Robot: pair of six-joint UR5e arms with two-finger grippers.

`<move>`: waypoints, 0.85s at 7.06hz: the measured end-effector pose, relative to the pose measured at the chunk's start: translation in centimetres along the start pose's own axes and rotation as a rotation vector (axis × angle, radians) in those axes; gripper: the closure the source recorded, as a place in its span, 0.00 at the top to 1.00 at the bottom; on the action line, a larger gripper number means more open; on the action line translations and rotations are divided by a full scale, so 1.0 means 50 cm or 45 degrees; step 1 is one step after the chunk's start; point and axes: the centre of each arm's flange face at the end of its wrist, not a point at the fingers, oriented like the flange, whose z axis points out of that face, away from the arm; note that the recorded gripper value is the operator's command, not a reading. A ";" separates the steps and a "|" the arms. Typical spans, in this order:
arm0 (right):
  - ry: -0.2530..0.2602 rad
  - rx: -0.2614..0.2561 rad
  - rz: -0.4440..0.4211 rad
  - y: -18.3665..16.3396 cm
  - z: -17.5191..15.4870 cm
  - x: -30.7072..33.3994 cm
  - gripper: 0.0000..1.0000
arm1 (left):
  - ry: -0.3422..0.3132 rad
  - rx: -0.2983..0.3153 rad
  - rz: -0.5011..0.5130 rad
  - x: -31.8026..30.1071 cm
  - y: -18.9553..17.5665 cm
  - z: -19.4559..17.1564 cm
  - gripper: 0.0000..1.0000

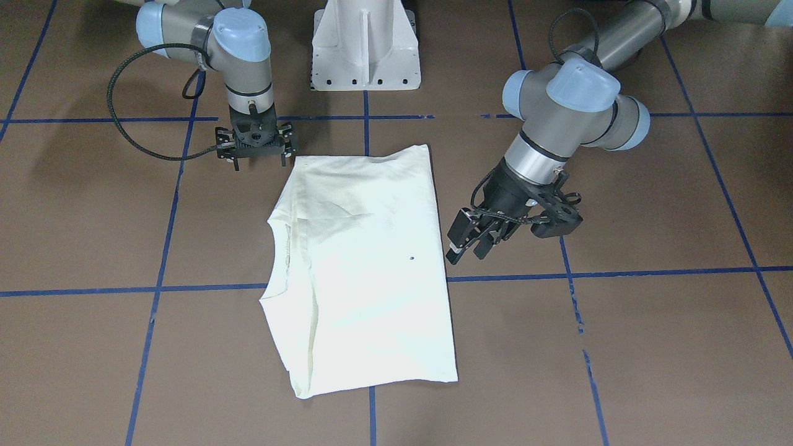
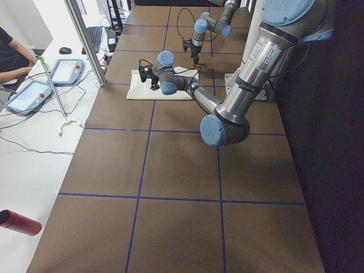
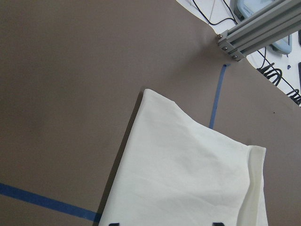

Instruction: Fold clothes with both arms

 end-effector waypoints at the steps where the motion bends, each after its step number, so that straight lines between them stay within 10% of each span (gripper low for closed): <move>1: -0.022 0.018 0.126 -0.002 -0.009 -0.029 0.99 | 0.005 -0.001 0.002 0.003 0.002 -0.003 0.72; 4: -0.140 0.127 0.686 0.060 0.000 -0.104 0.66 | 0.013 -0.001 0.004 0.006 0.004 -0.010 0.72; 6: -0.149 0.126 0.864 0.082 0.018 -0.106 0.45 | 0.014 -0.002 0.004 0.006 0.004 -0.010 0.72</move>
